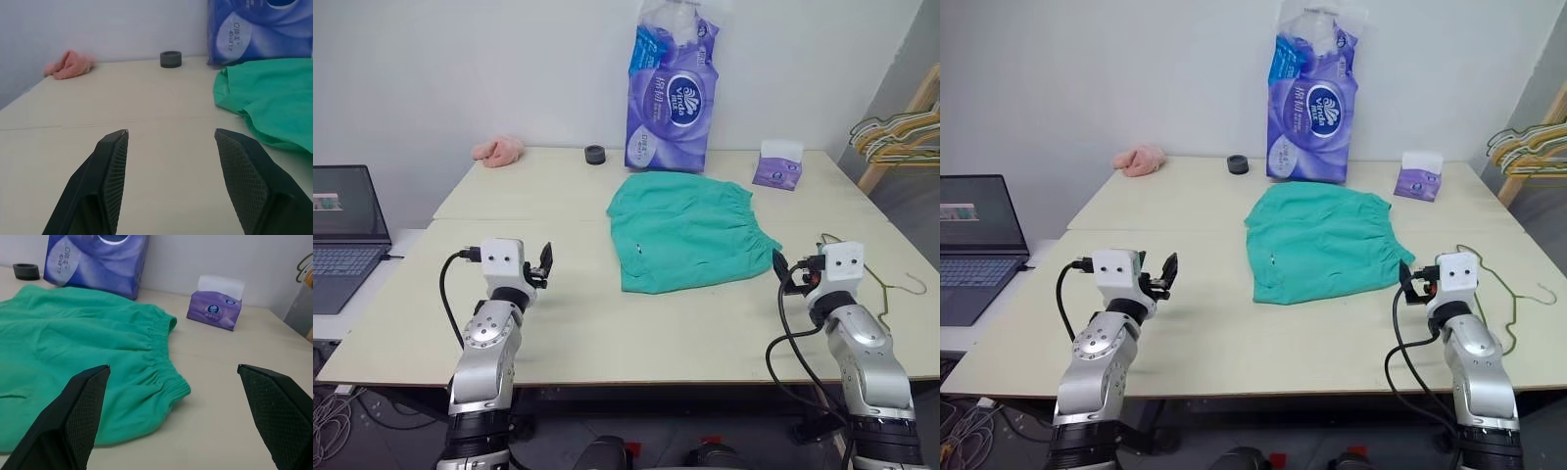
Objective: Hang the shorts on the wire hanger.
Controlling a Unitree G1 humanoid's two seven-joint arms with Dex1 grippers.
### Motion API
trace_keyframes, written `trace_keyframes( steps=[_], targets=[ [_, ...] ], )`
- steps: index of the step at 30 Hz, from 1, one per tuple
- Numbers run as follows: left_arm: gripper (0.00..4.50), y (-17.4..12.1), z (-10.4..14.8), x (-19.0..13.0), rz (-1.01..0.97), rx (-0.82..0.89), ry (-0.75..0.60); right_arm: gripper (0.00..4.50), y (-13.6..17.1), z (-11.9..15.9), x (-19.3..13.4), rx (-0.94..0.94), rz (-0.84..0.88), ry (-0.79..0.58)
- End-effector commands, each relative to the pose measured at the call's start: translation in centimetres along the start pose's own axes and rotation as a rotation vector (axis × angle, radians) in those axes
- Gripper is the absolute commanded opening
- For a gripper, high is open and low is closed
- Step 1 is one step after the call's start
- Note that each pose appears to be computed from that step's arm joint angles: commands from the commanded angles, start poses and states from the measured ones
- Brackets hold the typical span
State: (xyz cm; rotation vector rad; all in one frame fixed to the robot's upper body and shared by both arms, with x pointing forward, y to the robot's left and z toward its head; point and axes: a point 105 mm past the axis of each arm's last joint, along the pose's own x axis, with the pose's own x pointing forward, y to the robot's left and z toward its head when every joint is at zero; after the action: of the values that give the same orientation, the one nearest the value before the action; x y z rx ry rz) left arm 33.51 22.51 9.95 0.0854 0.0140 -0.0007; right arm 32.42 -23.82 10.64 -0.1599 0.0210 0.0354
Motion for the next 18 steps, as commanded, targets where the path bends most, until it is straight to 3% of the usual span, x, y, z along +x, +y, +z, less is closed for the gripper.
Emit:
trace_keyframes(
  steps=[1,3,6,9,10,15,18],
  targets=[
    [2.97,-1.5,1.7,-0.1,-0.075,-0.001,-0.051,4.45,-0.1,1.1,-0.2,-0.020,-0.002,-0.034],
    [2.97,-2.8,2.2,-0.6,-0.178,-0.076,-0.080,4.45,0.0,1.1,-0.3,-0.028,0.007,-0.035],
    [3.56,-5.0,2.5,-1.6,-0.380,-0.104,-0.083,4.50,0.1,1.1,-0.5,-0.036,0.015,-0.035],
    [4.46,-7.0,2.3,-2.1,-0.552,0.032,-0.060,4.50,0.6,1.0,-1.0,-0.044,0.058,-0.027],
    [4.49,-7.4,2.2,-2.2,-0.589,0.066,-0.053,4.50,0.7,1.0,-1.1,-0.046,0.070,-0.026],
    [4.49,-10.5,1.4,-2.3,-0.949,0.446,-0.020,4.50,7.5,1.8,-5.1,-0.200,0.598,-0.006],
    [4.49,-10.6,0.8,-1.4,-0.988,0.513,0.001,4.50,8.8,1.5,-6.7,-0.233,0.726,0.039]
  ],
)
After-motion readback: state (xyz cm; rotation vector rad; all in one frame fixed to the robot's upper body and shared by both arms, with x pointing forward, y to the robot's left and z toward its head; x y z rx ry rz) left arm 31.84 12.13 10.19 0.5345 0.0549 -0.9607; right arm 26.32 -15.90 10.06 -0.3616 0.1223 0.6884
